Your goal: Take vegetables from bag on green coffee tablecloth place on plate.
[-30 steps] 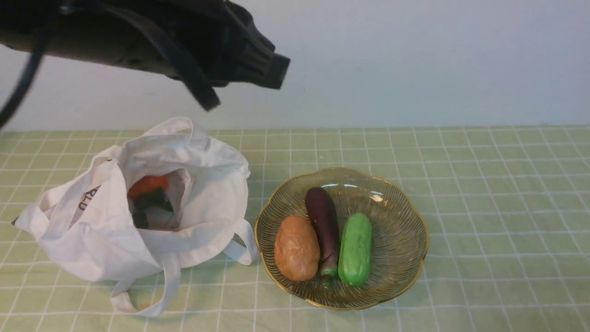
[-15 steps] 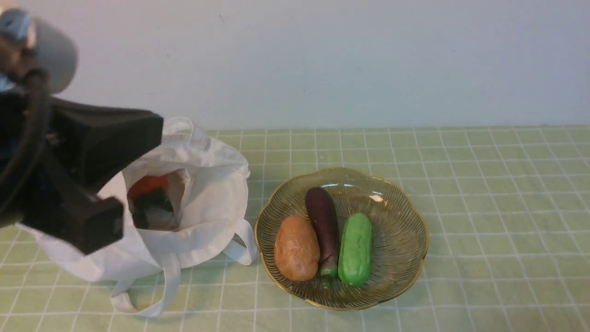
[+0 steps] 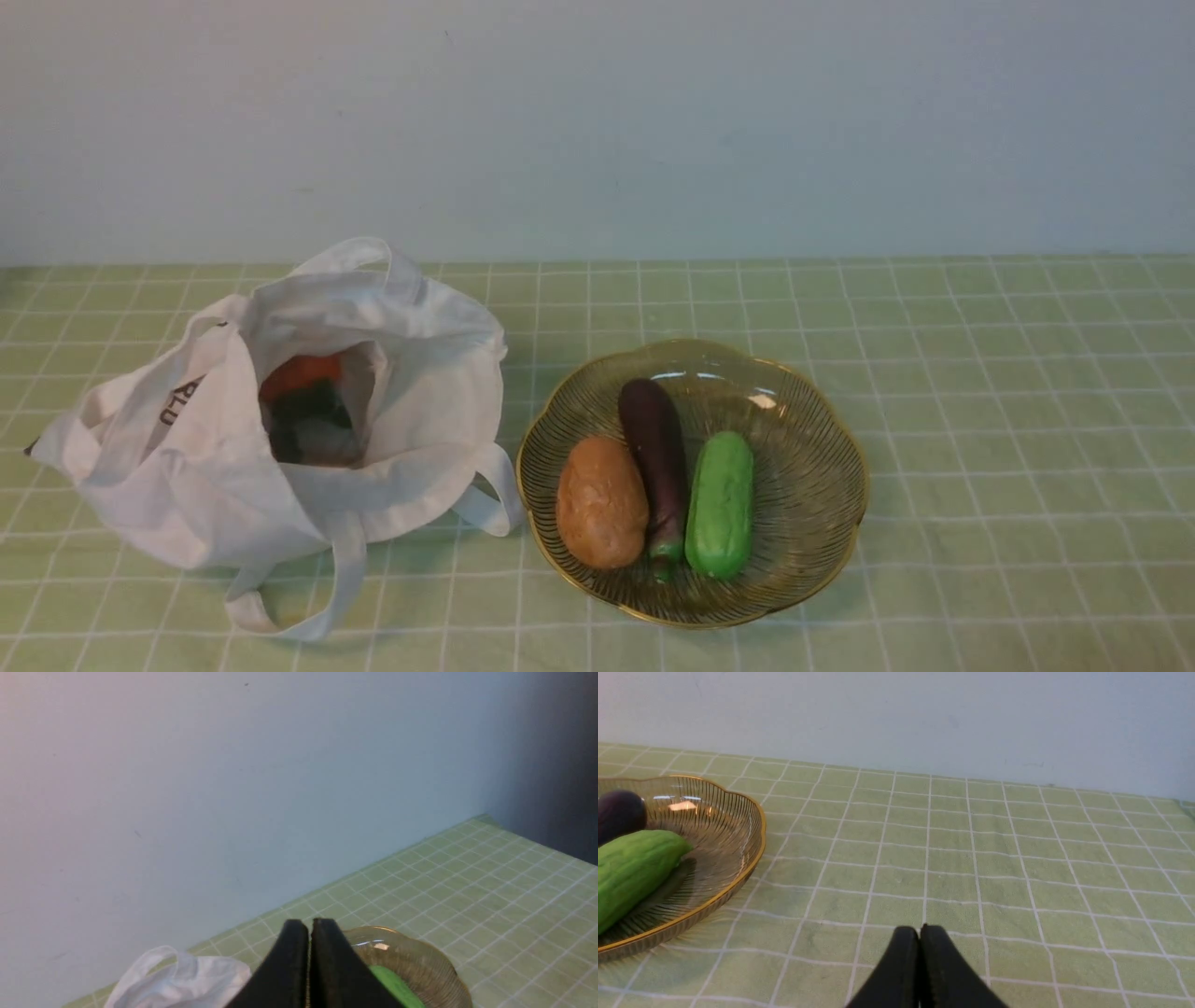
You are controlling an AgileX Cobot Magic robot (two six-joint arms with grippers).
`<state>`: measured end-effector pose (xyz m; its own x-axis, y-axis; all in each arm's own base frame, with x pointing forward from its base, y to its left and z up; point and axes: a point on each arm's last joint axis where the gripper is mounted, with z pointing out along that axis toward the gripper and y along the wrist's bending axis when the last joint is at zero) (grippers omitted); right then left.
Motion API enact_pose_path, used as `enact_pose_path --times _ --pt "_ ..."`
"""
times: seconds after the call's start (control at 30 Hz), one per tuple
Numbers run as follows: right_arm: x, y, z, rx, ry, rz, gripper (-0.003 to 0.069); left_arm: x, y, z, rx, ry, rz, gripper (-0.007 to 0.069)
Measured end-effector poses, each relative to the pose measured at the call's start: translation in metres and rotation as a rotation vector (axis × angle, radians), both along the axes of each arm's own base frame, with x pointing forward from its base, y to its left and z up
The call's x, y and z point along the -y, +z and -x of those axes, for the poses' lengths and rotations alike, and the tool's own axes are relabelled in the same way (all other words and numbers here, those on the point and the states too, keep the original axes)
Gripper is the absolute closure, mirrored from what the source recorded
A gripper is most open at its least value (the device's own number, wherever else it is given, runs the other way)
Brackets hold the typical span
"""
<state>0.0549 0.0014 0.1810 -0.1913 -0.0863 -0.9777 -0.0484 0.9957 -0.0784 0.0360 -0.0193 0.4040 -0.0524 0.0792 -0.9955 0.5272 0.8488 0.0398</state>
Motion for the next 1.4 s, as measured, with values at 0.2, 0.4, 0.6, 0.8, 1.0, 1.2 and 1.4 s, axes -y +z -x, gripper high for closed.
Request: enact_pose_path --times 0.2,0.4,0.6,0.8,1.0,1.2,1.4 --pt "0.0 0.0 0.0 0.0 0.0 0.0 0.0673 -0.013 -0.057 0.008 0.007 0.119 0.035 0.063" --pt "0.0 0.0 0.0 0.0 0.0 0.0 0.0673 -0.012 -0.14 0.006 -0.025 0.262 -0.017 0.063" --pt "0.0 0.0 0.0 0.0 0.0 -0.001 0.0673 -0.011 -0.211 -0.012 -0.192 0.39 -0.038 0.063" --pt "0.0 0.0 0.0 -0.001 0.0 -0.001 0.0673 -0.013 -0.233 -0.016 -0.233 0.452 -0.017 0.063" --pt "0.0 0.0 0.0 -0.001 0.0 -0.001 0.0673 -0.013 -0.233 -0.016 -0.231 0.454 -0.019 0.063" --pt "0.0 0.0 0.0 -0.001 0.0 0.0 0.0673 -0.013 -0.233 -0.016 -0.23 0.455 -0.021 0.063" --pt "0.0 0.0 0.0 -0.001 0.0 0.0 0.0673 -0.013 -0.233 -0.016 -0.23 0.455 -0.021 0.063"
